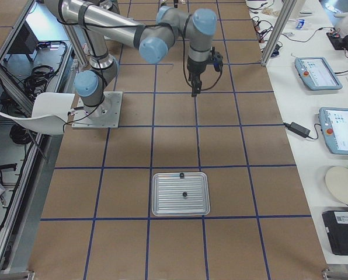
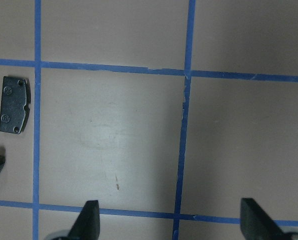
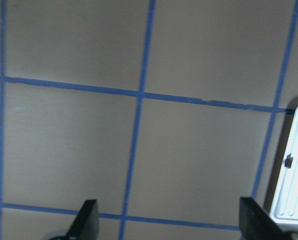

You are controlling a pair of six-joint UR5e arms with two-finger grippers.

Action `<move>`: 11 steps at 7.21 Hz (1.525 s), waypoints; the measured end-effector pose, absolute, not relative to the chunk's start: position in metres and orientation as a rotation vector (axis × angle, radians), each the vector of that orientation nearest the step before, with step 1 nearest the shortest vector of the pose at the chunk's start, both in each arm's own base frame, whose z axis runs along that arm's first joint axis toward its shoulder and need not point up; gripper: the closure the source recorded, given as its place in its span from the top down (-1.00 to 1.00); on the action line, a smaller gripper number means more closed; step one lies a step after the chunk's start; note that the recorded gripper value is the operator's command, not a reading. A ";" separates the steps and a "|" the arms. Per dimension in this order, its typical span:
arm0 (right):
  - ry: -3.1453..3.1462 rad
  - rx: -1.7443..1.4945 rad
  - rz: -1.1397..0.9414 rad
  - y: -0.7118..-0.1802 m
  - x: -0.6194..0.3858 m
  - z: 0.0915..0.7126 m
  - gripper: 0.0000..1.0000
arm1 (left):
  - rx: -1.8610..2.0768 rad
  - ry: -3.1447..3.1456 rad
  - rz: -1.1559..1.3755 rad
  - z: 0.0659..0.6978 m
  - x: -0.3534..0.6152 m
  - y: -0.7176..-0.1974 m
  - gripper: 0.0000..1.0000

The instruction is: Place bearing gear from tray to pile

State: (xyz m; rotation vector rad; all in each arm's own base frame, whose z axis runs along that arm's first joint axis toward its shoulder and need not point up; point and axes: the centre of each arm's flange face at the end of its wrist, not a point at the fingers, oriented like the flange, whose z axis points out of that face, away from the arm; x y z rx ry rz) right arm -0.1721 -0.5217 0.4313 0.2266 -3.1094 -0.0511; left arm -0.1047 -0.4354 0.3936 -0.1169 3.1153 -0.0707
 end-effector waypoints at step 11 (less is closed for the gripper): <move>-3.110 0.455 -0.054 -0.482 -0.490 0.190 0.75 | -0.123 3.111 -0.124 0.391 -0.103 -0.437 1.00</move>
